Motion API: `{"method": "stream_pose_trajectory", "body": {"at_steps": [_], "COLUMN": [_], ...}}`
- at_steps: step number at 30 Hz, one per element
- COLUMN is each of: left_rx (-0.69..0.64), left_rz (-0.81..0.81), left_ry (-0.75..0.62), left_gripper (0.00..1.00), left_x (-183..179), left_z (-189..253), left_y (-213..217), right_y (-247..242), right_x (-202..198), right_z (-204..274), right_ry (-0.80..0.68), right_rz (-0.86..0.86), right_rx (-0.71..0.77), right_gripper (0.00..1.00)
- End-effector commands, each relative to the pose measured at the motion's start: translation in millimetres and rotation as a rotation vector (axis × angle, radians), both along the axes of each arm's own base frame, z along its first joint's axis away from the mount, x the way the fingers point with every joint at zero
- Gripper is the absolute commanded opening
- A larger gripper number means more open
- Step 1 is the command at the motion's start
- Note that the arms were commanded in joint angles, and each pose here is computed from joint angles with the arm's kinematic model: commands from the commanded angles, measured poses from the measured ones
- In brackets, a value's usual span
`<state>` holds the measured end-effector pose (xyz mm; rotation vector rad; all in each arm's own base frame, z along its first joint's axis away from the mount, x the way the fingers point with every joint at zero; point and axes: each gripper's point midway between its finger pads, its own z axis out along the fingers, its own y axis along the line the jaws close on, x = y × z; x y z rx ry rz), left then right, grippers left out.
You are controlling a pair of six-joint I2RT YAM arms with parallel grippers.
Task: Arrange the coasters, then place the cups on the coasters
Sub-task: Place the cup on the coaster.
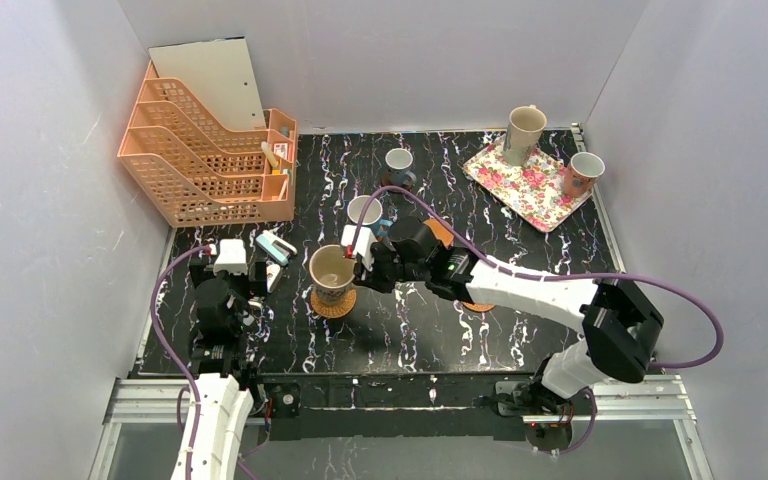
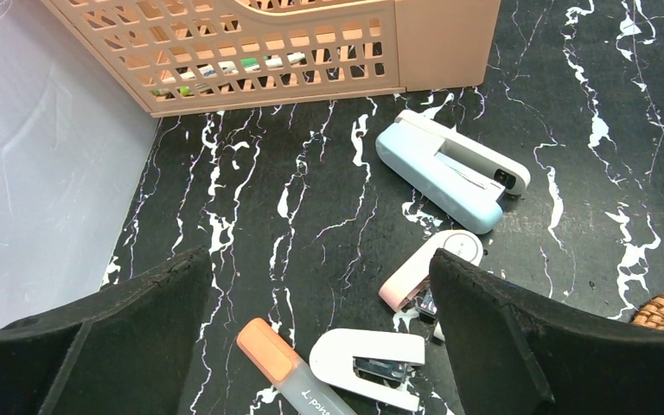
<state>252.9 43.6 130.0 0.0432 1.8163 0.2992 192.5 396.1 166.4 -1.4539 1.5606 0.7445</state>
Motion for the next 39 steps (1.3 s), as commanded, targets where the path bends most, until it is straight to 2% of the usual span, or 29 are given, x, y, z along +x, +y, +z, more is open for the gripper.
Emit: {"method": "stream_pose_trajectory", "body": {"at_steps": [1,14,39], "left_rx": [0.001,0.002,0.003], "left_rz": [0.024,0.022,0.028], "left_ry": [-0.014,-0.009,-0.011], "left_gripper": [0.94,0.94,0.94], "left_x": [0.4,1.0,0.6], "left_z": [2.3,-0.8,-0.7], "left_y": [4.3,4.1,5.2], "right_y": [26.2,28.8,30.4], "right_x": [11.0,15.2,17.2], "right_z": [49.2,32.9,29.9], "right_ry": [-0.082,-0.074,-0.066], "right_rz": [-0.004,-0.011,-0.022], "right_rx": [0.185,0.145,0.143], "right_gripper": [0.01,0.01,0.01]}}
